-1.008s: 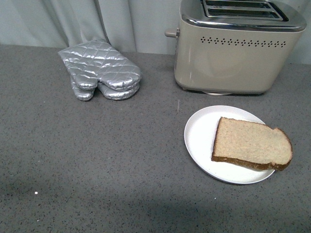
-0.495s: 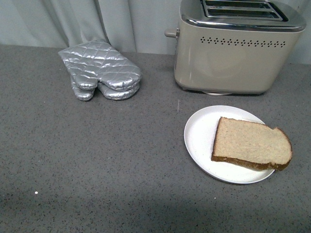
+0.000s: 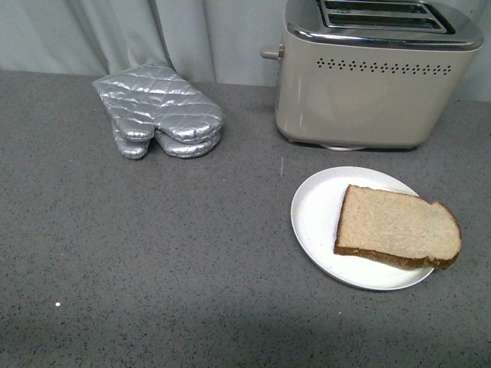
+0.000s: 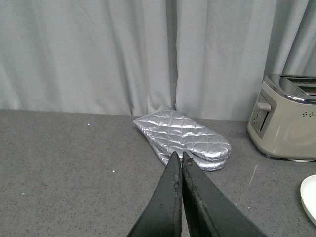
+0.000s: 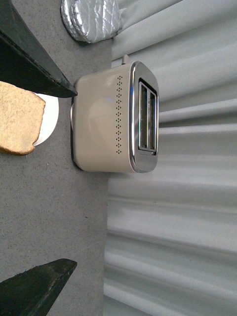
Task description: Put bread into toaster
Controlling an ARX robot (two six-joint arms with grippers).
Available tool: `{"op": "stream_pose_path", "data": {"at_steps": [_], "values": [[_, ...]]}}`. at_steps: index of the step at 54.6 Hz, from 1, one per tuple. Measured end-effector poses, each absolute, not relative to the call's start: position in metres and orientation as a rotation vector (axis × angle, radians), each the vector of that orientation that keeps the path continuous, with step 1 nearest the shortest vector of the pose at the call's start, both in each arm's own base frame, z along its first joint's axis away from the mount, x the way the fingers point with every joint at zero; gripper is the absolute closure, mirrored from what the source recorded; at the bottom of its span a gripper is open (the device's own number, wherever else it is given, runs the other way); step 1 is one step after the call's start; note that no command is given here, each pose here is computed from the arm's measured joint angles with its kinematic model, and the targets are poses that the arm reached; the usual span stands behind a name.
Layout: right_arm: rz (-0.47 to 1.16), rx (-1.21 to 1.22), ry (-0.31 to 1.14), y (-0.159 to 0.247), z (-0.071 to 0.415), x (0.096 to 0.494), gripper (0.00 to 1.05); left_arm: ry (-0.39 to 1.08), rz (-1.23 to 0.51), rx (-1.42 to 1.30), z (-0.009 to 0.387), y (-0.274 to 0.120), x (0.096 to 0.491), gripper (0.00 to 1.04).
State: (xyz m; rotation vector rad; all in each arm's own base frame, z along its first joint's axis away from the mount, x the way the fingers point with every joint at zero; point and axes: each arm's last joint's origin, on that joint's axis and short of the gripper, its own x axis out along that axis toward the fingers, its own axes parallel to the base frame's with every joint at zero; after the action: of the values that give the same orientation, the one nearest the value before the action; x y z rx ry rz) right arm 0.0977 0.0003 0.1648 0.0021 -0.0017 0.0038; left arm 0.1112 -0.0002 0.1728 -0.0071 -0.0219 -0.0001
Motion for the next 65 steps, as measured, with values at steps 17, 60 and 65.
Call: {"op": "stream_pose_path", "data": {"at_steps": [17,60,65], "values": [[0.004,0.002,-0.002,0.0,0.165,0.098,0.1,0.014,-0.002,-0.007,0.168,0.0,0.101,1.01],[0.043,0.197,0.814,-0.017,0.115,0.236,0.1,-0.016,-0.002,-0.005,0.17,0.0,0.097,0.07],[0.045,0.287,0.906,-0.019,0.096,0.26,0.1,-0.016,-0.002,-0.005,0.17,0.0,0.097,0.07]]}}
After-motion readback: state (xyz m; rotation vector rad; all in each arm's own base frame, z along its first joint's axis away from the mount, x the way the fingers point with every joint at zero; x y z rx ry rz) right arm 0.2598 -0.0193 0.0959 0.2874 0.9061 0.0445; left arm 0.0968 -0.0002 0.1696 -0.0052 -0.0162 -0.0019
